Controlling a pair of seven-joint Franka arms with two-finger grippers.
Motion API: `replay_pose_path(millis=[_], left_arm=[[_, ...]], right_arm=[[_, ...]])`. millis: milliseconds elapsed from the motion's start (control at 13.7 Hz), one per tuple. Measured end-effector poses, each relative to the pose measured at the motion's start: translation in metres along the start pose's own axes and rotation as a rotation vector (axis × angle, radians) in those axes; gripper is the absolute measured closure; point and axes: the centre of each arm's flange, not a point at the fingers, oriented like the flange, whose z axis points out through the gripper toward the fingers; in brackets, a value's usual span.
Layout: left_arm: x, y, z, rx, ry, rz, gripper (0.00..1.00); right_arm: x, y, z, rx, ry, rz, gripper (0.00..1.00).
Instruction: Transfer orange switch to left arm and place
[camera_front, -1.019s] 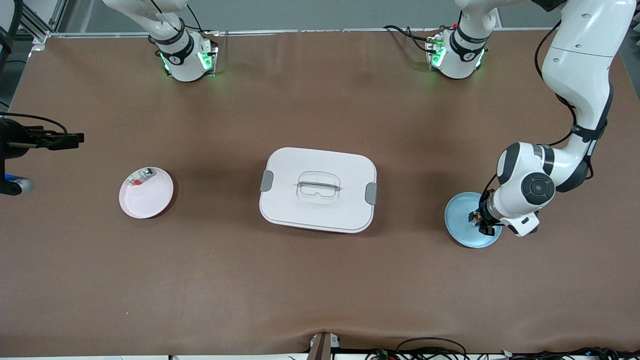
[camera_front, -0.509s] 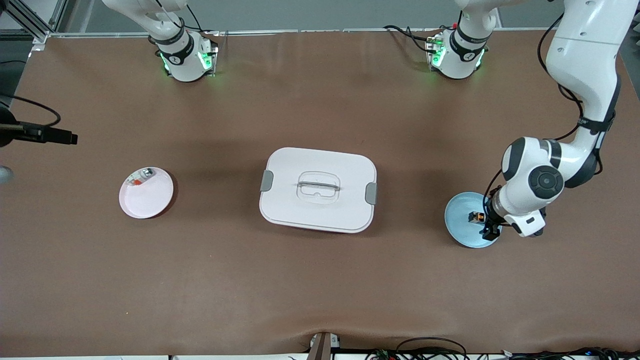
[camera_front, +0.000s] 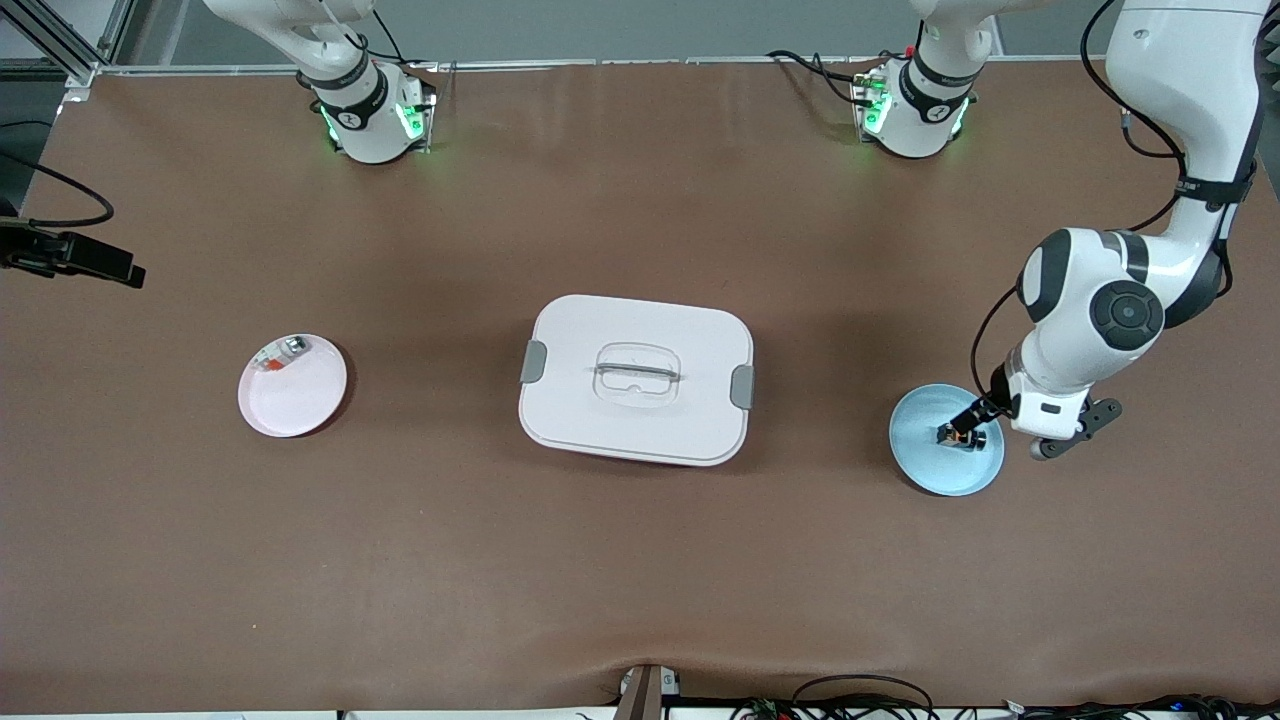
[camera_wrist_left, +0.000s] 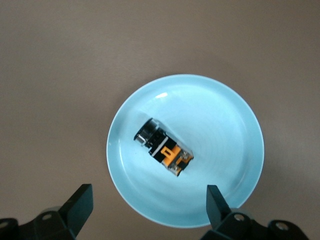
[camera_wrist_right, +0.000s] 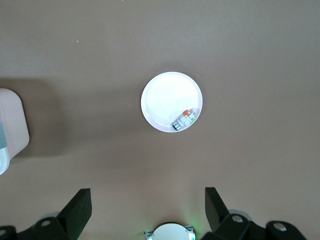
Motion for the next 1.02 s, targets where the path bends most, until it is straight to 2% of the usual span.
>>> replay_pose_path(millis=[291,364,655,1019], left_arm=[[0.001,-0.011,-0.007,-0.009,0.004,0.365,0.00],[0.003,-0.015,-0.011,-0.015,0.008,0.421,0.00],[0.006,-0.026,-0.030,-0.019,0.025,0.440,0.00],[0.012,-0.027,-0.108,-0.014,0.136,0.429,0.00]], right_arm=[[-0.024,0.005,0.008,0.012,0.058,0.001,0.00],[-0.029,0.006,0.009,0.014,0.064,0.002,0.00],[-0.033,0.006,0.010,0.014,0.076,0.001,0.00],[-0.032,0.006,0.006,0.014,0.104,0.001,0.00]])
